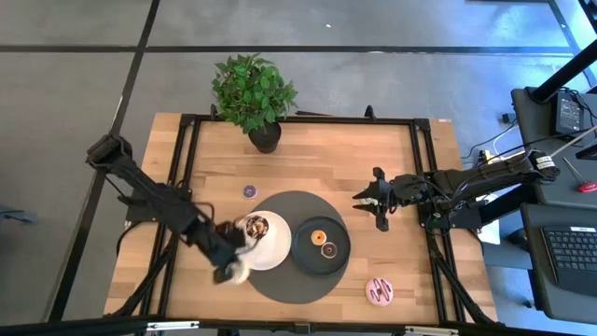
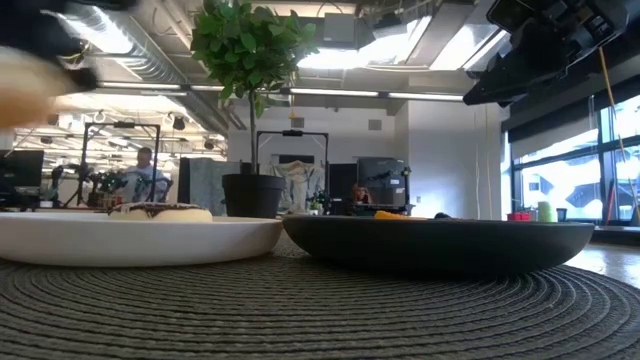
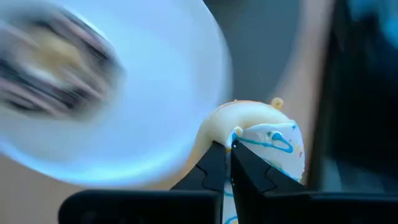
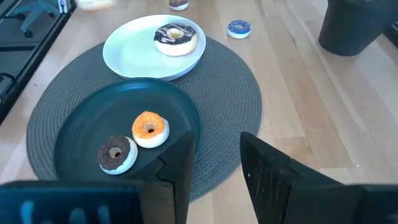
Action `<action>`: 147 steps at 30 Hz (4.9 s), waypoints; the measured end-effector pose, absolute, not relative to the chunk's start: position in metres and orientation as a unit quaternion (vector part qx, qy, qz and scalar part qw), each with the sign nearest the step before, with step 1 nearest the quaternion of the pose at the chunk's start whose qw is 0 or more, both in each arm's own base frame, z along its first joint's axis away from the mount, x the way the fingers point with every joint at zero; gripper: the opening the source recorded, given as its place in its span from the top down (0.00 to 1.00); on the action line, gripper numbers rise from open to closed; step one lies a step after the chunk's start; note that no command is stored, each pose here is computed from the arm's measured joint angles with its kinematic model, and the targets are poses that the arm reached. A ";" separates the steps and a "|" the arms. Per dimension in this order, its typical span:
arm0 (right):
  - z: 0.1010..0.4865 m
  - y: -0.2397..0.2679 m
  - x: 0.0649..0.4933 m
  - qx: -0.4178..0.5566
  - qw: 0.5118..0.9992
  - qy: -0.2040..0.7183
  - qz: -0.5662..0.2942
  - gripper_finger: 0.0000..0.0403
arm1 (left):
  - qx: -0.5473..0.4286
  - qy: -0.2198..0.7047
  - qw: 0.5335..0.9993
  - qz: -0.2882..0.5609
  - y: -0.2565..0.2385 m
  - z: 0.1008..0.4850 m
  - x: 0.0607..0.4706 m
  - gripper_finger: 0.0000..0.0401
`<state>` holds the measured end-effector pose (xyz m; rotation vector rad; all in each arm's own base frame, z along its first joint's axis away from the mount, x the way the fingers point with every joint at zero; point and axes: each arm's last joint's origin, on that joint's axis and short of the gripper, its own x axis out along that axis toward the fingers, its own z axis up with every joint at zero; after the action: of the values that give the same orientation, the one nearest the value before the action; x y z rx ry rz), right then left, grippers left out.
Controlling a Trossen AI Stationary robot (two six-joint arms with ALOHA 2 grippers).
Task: Pick & Place donuts
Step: Put the large white donut on the white plate, then put the large green donut on the white plate
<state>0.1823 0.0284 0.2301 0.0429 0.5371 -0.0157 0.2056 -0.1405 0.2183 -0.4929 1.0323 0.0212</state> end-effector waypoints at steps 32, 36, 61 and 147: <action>0.230 0.028 0.182 0.002 0.963 0.269 -0.003 0.67 | -0.353 0.535 0.755 0.135 -0.097 0.167 0.258 0.97; 0.229 0.028 0.182 0.002 0.963 0.269 -0.003 0.67 | -0.350 0.536 0.757 0.132 -0.098 0.166 0.259 0.94; 0.229 0.028 0.182 0.001 0.962 0.273 -0.003 0.68 | -0.367 0.549 0.742 0.117 -0.097 0.167 0.259 0.79; 0.171 -0.024 0.195 0.129 0.775 0.518 -0.338 0.95 | -0.170 0.279 0.902 0.281 -0.068 0.229 0.246 0.70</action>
<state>0.1952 -0.0242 0.1713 0.2785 1.1205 -0.7327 0.2464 -0.0678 0.2290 -0.3508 0.5773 0.5821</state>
